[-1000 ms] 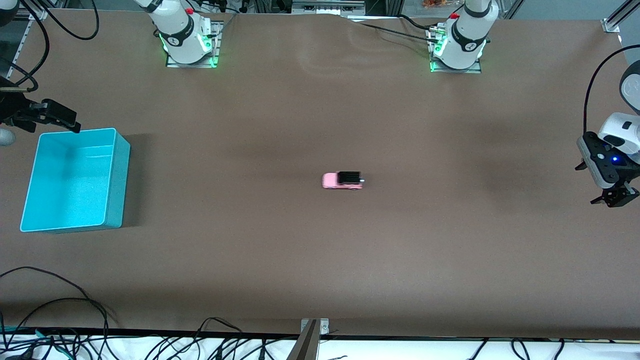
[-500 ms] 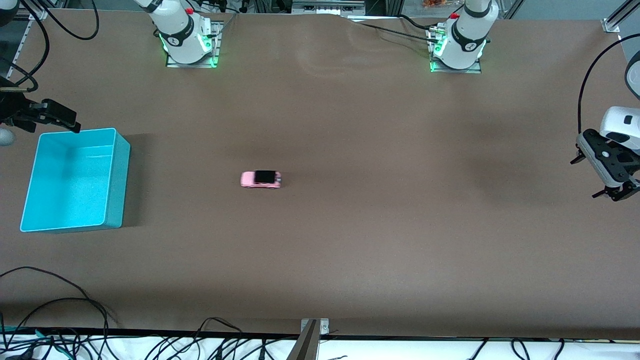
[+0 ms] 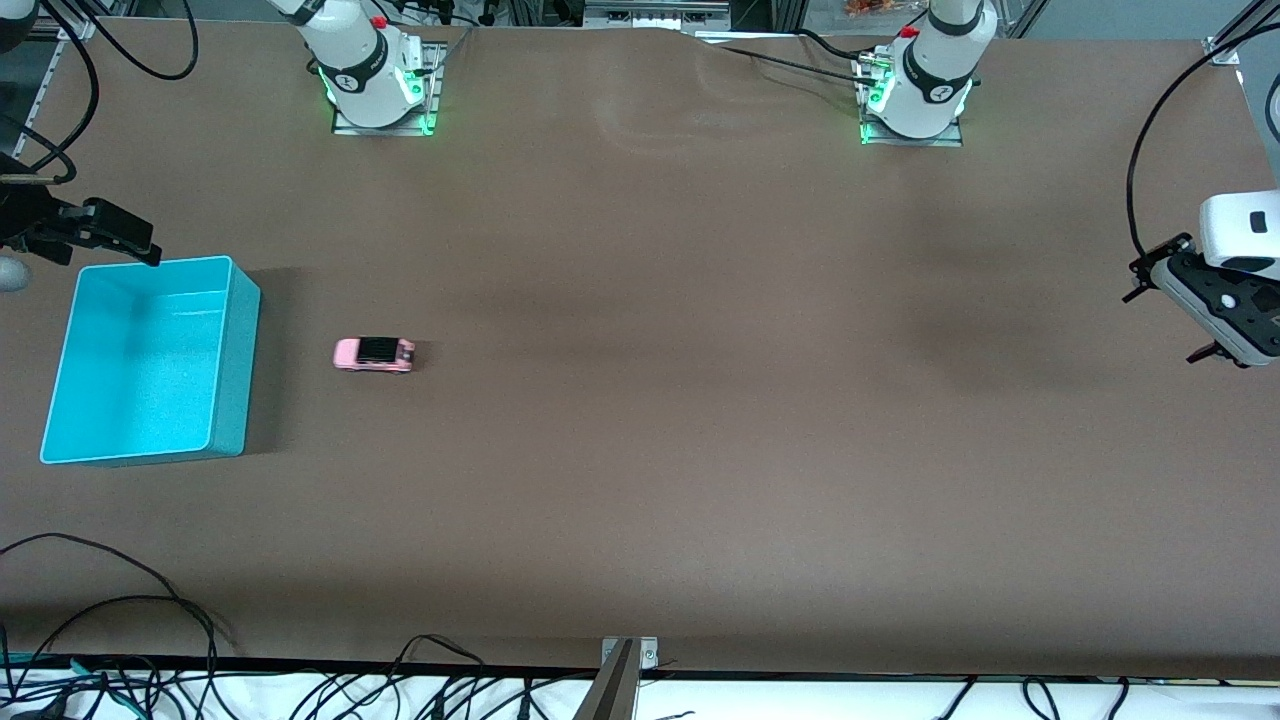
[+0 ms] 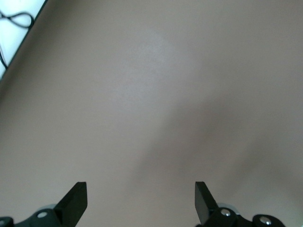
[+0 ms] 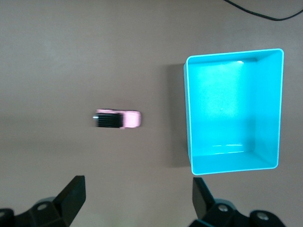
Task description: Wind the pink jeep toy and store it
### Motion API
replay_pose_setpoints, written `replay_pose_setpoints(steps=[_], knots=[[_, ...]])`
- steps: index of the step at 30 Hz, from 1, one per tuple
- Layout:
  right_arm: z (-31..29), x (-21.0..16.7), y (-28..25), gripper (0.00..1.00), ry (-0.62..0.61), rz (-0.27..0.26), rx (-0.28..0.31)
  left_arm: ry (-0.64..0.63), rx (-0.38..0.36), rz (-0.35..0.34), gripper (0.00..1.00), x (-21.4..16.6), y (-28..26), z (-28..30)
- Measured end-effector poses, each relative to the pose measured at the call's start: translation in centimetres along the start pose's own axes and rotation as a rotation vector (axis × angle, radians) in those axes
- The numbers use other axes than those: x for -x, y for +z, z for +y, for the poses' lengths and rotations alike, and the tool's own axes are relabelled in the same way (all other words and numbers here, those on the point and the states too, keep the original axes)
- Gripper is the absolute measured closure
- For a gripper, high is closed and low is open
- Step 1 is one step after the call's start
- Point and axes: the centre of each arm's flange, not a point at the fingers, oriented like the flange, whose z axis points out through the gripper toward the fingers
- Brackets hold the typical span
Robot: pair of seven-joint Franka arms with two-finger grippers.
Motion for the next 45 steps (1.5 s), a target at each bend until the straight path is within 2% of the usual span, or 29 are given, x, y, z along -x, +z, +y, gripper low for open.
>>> replay_pose_setpoints(steps=[9, 14, 22, 30, 35, 45], knots=[[-0.1, -0.1, 0.1, 0.0, -0.005, 0.004, -0.009, -0.189, 0.026, -0.018, 0.0, -0.3, -2.5, 1.1], [-0.2, -0.2, 0.1, 0.0, -0.012, 0.014, -0.022, -0.288, 0.033, -0.026, 0.04, -0.2, -3.1, 1.5], [-0.3, -0.2, 0.9, 0.0, -0.02, -0.003, -0.032, -0.408, 0.041, -0.036, 0.03, -0.8, -5.3, 2.5], [-0.7, -0.8, 3.6, 0.0, -0.131, -0.003, -0.073, -0.478, 0.036, -0.034, 0.03, -0.9, -7.2, 2.7], [-0.8, -1.0, 5.5, 0.0, -0.165, -0.003, -0.076, -0.534, 0.05, -0.039, 0.03, -0.9, -7.2, 2.9], [-0.2, -1.5, 10.6, 0.0, -0.379, 0.031, -0.069, -0.713, 0.066, -0.051, 0.01, -3.2, -8.2, 5.0]])
